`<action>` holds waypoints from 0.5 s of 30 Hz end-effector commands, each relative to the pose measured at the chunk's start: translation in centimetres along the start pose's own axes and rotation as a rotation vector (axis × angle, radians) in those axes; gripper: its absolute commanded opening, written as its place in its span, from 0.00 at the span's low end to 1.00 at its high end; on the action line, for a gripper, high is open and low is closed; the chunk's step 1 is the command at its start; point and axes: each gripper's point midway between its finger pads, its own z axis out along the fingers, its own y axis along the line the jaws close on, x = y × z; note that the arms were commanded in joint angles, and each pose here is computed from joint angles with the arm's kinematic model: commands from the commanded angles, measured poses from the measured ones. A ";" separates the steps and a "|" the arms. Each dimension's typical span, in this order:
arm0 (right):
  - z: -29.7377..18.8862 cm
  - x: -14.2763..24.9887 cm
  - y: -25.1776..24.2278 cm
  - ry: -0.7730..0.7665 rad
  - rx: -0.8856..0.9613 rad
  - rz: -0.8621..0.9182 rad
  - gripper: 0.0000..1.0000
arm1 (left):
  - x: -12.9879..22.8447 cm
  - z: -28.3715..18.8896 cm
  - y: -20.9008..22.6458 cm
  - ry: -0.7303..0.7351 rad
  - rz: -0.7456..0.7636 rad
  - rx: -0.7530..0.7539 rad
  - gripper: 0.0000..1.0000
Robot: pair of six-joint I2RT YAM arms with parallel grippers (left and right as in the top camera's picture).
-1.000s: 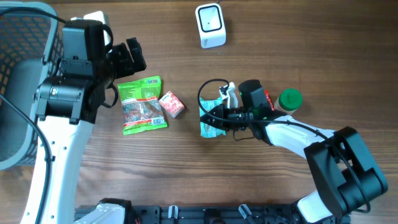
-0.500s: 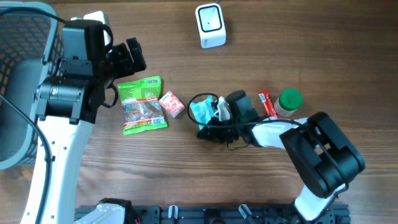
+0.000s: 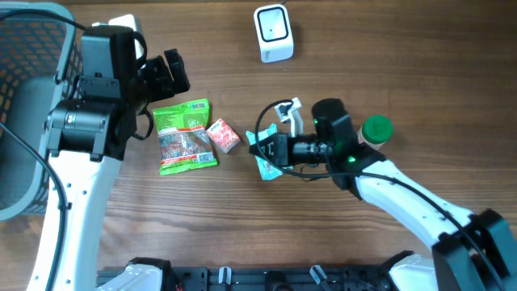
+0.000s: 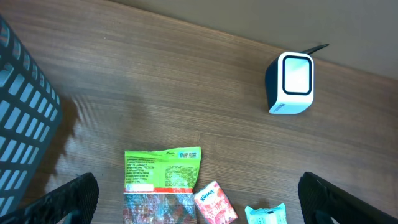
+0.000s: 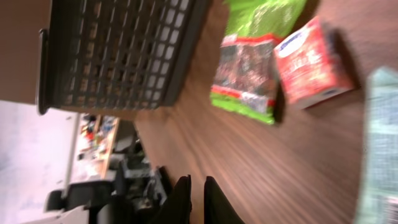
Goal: Scan the item barcode
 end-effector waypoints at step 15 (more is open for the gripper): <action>1.7 5.9 -11.9 0.201 0.298 0.141 0.06 | -0.2 -0.1 0.0 -0.010 0.013 -0.005 1.00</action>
